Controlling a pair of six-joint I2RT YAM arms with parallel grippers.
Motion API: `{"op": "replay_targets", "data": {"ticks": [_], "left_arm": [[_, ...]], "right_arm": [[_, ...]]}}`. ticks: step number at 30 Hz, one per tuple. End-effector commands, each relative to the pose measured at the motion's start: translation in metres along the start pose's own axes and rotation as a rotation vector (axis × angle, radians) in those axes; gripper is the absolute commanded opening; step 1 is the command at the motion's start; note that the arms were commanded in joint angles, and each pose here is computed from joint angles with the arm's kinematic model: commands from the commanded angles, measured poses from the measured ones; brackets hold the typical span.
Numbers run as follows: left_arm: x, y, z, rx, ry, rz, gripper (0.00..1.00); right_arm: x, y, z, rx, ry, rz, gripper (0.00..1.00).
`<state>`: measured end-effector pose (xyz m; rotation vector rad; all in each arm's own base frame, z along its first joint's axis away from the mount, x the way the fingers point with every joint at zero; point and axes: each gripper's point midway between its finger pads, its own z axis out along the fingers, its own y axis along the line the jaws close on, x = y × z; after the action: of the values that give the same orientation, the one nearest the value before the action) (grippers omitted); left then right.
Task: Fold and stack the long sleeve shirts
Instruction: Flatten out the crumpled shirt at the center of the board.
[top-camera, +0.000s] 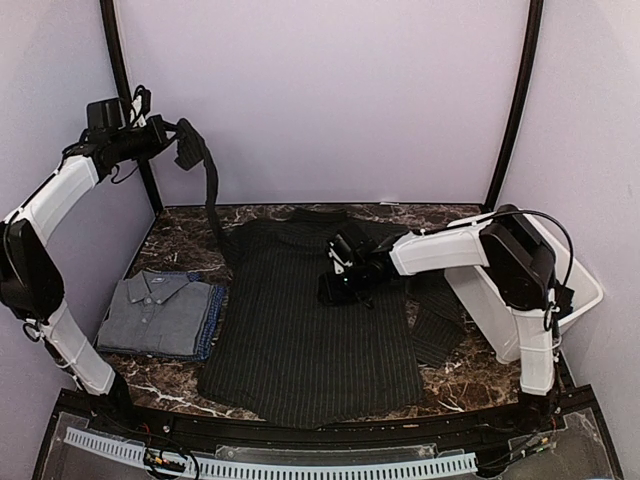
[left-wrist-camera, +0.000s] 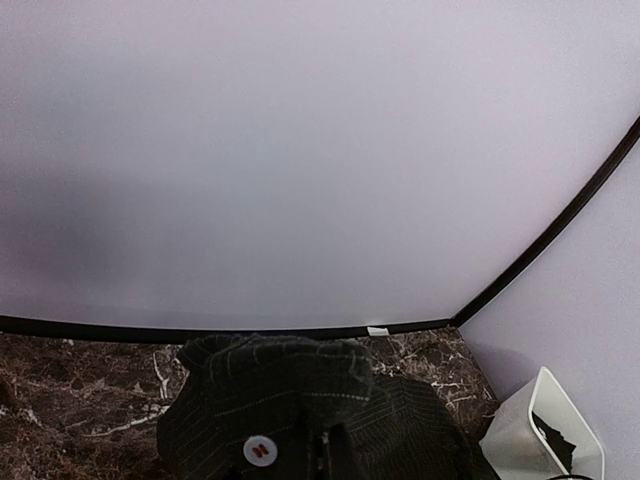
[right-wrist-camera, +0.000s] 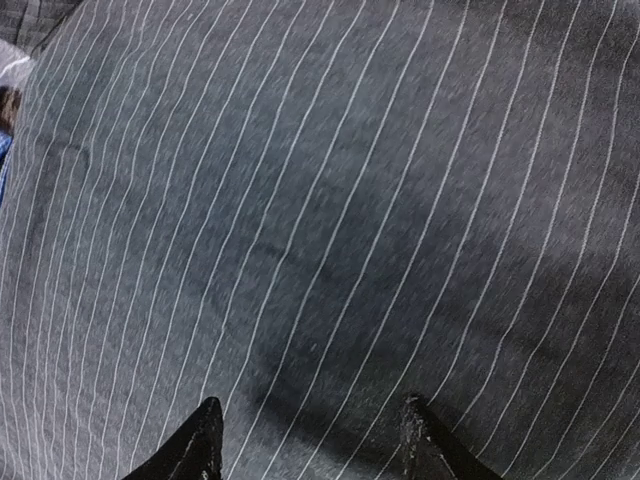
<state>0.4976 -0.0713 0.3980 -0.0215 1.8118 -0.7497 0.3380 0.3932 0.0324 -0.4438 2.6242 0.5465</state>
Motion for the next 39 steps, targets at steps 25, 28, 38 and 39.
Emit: {"op": "replay_targets", "data": {"ticks": [25, 28, 38, 39], "left_arm": [[0.177, -0.132, 0.019, 0.419, 0.43, 0.027, 0.0], [0.235, -0.16, 0.008, 0.49, 0.556, 0.014, 0.0], [0.377, -0.183, -0.004, 0.468, 0.875, 0.0, 0.08], [0.382, -0.184, -0.004, 0.447, 0.886, 0.01, 0.14]], "right_arm": [[-0.078, -0.015, -0.093, -0.019, -0.243, 0.018, 0.63], [-0.074, -0.019, -0.11, -0.022, -0.281, 0.028, 0.64], [-0.022, -0.012, -0.104, -0.097, -0.221, 0.04, 0.67], [-0.018, -0.009, -0.102, -0.098, -0.212, 0.036, 0.68]]}}
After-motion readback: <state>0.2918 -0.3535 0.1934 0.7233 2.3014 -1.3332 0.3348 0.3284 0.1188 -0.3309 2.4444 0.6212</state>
